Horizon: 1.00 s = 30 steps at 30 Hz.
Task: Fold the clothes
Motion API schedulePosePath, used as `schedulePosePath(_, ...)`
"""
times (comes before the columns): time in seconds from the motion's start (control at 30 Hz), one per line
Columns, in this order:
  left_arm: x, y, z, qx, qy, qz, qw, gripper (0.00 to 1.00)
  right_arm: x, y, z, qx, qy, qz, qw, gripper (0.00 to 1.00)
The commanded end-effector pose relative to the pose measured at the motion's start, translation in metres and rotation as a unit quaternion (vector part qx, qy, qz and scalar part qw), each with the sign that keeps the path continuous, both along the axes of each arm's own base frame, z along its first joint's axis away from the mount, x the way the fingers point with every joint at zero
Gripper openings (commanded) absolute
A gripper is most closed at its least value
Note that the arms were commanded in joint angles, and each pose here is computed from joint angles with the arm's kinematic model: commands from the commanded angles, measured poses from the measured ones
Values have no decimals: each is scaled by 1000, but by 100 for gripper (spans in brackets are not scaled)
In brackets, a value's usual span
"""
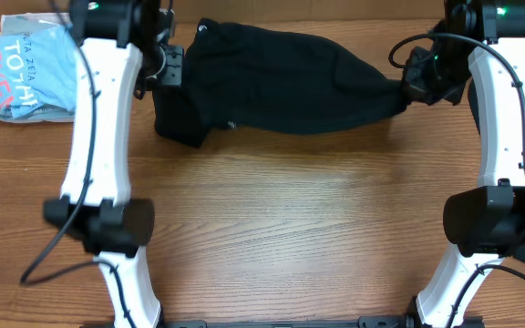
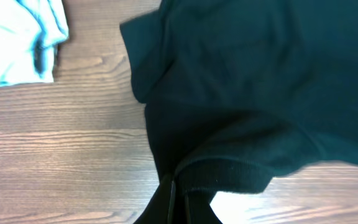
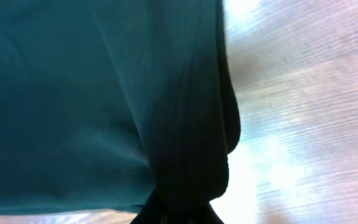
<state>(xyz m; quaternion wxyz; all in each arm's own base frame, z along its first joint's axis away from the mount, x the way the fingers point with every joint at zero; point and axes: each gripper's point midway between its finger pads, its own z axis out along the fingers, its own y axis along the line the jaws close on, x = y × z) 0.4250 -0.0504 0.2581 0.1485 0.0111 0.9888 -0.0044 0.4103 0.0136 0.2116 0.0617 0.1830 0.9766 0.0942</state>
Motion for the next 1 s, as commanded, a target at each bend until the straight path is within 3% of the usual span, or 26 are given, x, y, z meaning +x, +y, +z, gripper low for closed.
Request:
schedulePosePath(0.0,-27,-28,64,-57,-76,-21,995,4,-11,-12,20,-32,-17,-4,999,4)
schedulePosePath(0.17,-48,-49,89,-63,-107,-53,991,4,-18,-13,28,-36,-23,-11,999,4)
schedulePosePath(0.33,-77,-44,99,-43,-114,-52,991,4,-50,-28,34,-77,-12,-38,996,4)
schedulePosePath(0.63,-141,-24,52,-28,-21,-11,999,4,-112,-27,32,-80,6,-60,995,4)
schedulePosePath(0.97,-165,-29,5,-36,72,-5,997,4,-138,-10,-6,-55,70,-34,995,4)
